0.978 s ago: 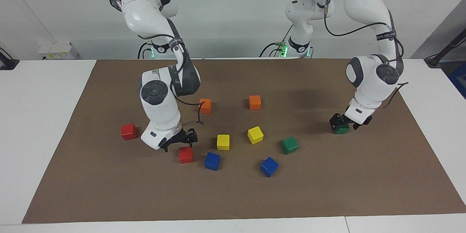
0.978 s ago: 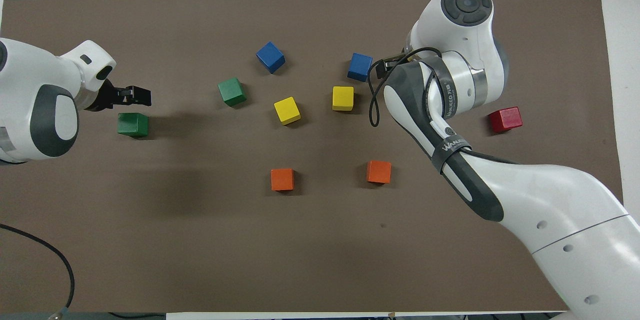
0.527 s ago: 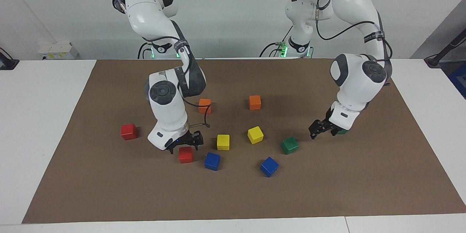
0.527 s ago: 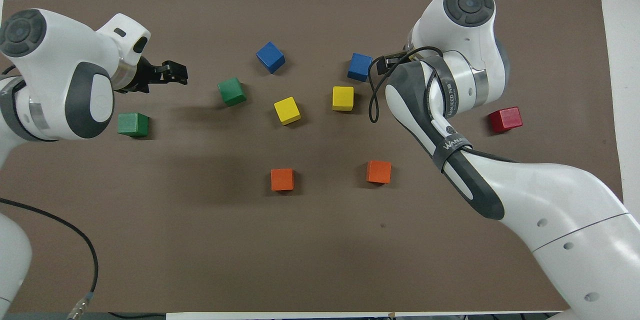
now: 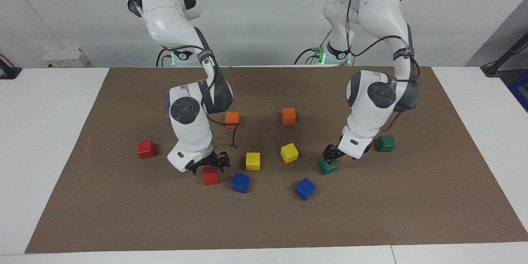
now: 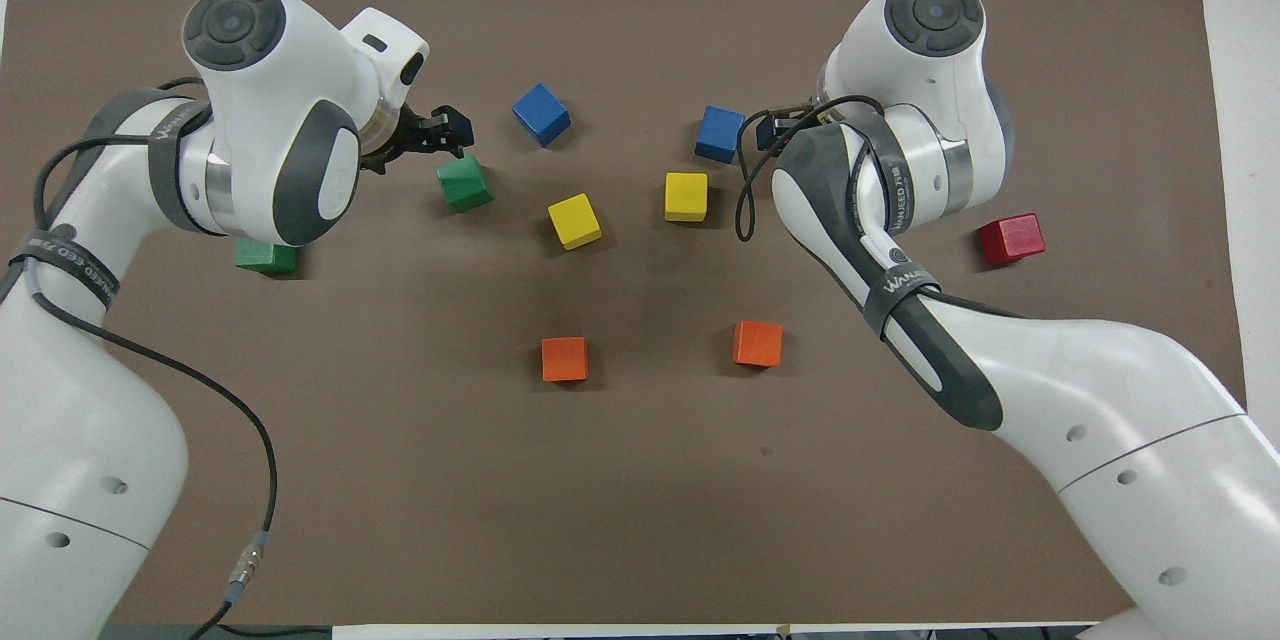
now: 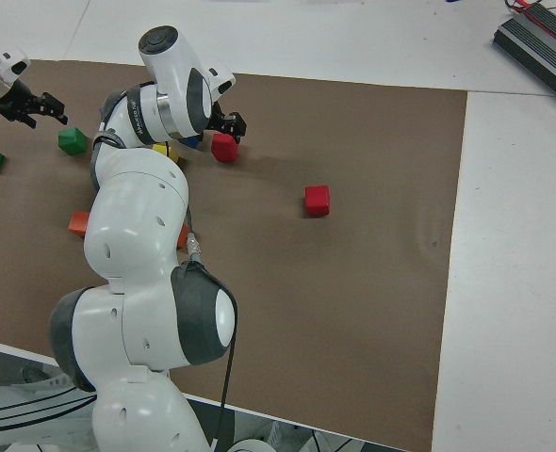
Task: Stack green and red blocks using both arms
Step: 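Grasp the green block with the left gripper while the right gripper grasps red, then carry the green and red blocks above the placed blocks with both grippers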
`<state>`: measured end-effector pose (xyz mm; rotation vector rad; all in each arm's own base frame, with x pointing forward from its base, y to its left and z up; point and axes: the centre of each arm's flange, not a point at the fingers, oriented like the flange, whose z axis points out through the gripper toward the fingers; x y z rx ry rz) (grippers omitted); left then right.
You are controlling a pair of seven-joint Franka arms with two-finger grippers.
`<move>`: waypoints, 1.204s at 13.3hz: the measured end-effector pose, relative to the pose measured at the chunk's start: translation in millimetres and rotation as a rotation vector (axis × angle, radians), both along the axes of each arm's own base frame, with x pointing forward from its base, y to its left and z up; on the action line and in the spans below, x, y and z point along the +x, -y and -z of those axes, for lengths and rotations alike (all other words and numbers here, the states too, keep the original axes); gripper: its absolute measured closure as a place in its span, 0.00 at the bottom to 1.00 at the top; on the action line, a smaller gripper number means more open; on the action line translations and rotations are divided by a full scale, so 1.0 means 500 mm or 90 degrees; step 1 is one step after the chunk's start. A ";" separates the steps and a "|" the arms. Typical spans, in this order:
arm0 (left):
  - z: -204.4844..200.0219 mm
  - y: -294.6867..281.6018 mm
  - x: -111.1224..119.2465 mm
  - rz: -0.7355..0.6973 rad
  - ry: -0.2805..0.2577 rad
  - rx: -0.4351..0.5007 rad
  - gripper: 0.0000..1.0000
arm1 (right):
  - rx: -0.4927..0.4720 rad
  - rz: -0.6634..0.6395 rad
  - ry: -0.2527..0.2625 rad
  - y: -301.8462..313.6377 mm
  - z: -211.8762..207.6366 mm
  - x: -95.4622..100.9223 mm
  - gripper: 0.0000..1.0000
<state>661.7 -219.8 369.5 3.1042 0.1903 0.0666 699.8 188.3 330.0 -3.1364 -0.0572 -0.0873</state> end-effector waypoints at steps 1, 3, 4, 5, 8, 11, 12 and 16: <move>0.004 0.003 -0.001 0.000 0.000 0.006 0.00 | 0.000 0.000 0.000 0.001 0.014 -0.003 0.00; 0.015 -0.001 0.000 -0.017 -0.003 0.014 0.00 | -0.001 0.000 -0.004 0.002 0.032 -0.007 0.00; 0.020 -0.003 0.000 -0.035 -0.004 0.014 0.00 | -0.001 0.000 -0.006 0.003 0.035 -0.008 0.00; 0.027 -0.003 -0.002 -0.052 -0.003 0.013 0.00 | -0.001 0.000 -0.004 0.004 0.037 -0.008 0.00; 0.058 0.000 -0.008 -0.096 0.015 0.003 0.00 | 0.002 0.000 0.004 0.004 0.048 -0.010 0.09; 0.060 0.002 -0.008 -0.128 0.021 -0.003 0.00 | 0.001 0.000 0.001 0.006 0.056 -0.013 0.31; 0.059 0.003 -0.007 -0.136 0.023 -0.005 0.00 | 0.001 0.001 0.000 0.006 0.056 -0.014 0.42; 0.070 0.035 -0.022 -0.138 0.025 -0.009 0.00 | -0.012 0.011 -0.006 0.034 0.012 -0.008 0.45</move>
